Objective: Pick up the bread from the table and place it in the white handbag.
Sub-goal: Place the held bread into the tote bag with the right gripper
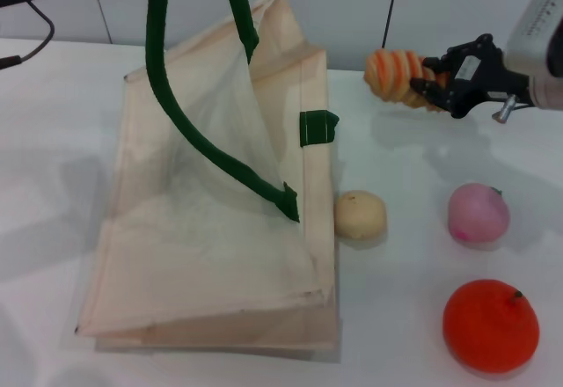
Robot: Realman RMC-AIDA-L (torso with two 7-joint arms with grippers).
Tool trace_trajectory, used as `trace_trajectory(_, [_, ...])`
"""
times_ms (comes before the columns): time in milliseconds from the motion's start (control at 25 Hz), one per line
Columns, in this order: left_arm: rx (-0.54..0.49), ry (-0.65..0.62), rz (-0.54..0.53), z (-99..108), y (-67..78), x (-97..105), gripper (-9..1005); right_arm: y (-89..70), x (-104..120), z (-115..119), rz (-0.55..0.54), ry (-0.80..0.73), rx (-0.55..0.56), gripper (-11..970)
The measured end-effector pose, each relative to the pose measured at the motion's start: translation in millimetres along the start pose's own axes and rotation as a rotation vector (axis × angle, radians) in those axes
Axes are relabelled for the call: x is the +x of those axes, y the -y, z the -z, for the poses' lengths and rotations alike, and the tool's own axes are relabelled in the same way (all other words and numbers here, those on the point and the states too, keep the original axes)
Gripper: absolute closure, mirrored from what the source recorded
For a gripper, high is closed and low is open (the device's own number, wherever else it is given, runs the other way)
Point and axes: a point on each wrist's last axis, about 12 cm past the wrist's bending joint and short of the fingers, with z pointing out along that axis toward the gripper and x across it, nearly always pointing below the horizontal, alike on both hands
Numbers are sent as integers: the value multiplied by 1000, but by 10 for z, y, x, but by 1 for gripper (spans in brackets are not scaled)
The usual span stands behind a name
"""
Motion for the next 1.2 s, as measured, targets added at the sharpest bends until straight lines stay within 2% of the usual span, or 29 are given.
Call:
trace_trajectory(200, [-2,-1,-8,-18,-5,-38,848,-107,-79,103,50,83,-131,665])
trace_trajectory(440, [10,-13,-10,-101,0,-108,848,-299,-178,79,141,119,-279,721])
trace_trajectory(680, [14,-23,-8,-128,2,-110,848,-365,-256,26,177,117,-327,775])
trace_trajectory(1200, [10,-30,-9,-180,-5,-123,847,-531,-531,-71,215,189,-452,816])
